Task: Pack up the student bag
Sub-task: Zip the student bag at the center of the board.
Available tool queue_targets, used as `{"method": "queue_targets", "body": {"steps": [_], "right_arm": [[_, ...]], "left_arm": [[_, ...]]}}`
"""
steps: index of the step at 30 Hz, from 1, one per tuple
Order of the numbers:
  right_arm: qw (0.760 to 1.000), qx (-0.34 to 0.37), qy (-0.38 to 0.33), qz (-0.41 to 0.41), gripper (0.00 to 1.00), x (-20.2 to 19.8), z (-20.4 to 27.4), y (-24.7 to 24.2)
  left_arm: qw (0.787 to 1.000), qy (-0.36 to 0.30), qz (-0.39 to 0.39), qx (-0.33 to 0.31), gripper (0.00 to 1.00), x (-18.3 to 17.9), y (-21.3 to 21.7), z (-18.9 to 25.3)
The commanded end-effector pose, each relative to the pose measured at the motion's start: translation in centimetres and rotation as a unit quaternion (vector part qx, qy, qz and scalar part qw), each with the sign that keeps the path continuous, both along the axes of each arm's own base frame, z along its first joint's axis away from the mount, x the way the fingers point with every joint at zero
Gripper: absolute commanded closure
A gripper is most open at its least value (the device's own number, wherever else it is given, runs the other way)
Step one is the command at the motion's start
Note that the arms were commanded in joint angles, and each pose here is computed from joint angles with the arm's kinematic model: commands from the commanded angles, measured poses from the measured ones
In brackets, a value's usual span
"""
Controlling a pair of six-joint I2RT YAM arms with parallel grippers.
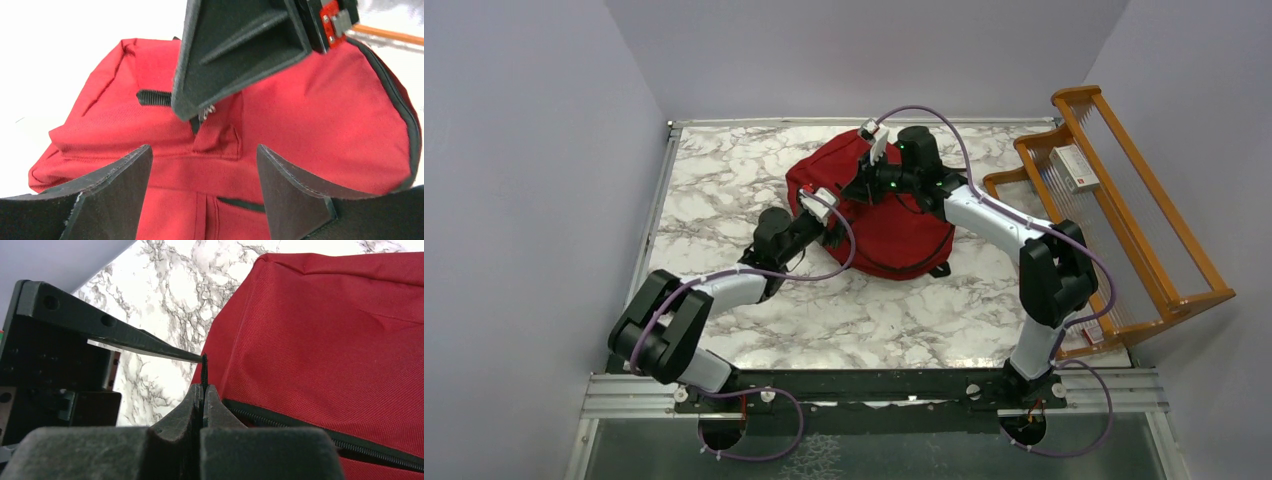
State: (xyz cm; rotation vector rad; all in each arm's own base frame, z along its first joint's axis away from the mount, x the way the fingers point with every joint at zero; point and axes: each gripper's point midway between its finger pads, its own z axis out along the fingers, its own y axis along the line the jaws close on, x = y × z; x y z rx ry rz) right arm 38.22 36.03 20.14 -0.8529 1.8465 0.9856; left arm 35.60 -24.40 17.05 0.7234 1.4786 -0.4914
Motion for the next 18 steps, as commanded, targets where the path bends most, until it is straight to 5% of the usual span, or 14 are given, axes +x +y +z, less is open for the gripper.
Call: {"method": "queue_targets", "body": {"steps": [1, 18], "right_arm": [[0.997, 0.062, -0.037, 0.013, 0.99, -0.7, 5.4, 0.8], [0.998, 0.064, -0.018, -0.008, 0.99, -0.5, 4.8, 0.4]], "left_arm": [[0.995, -0.064, 0.047, -0.063, 0.23, 2.4, -0.6, 4.4], [0.995, -0.025, 0.091, -0.041, 0.43, 2.8, 0.3, -0.6]]}}
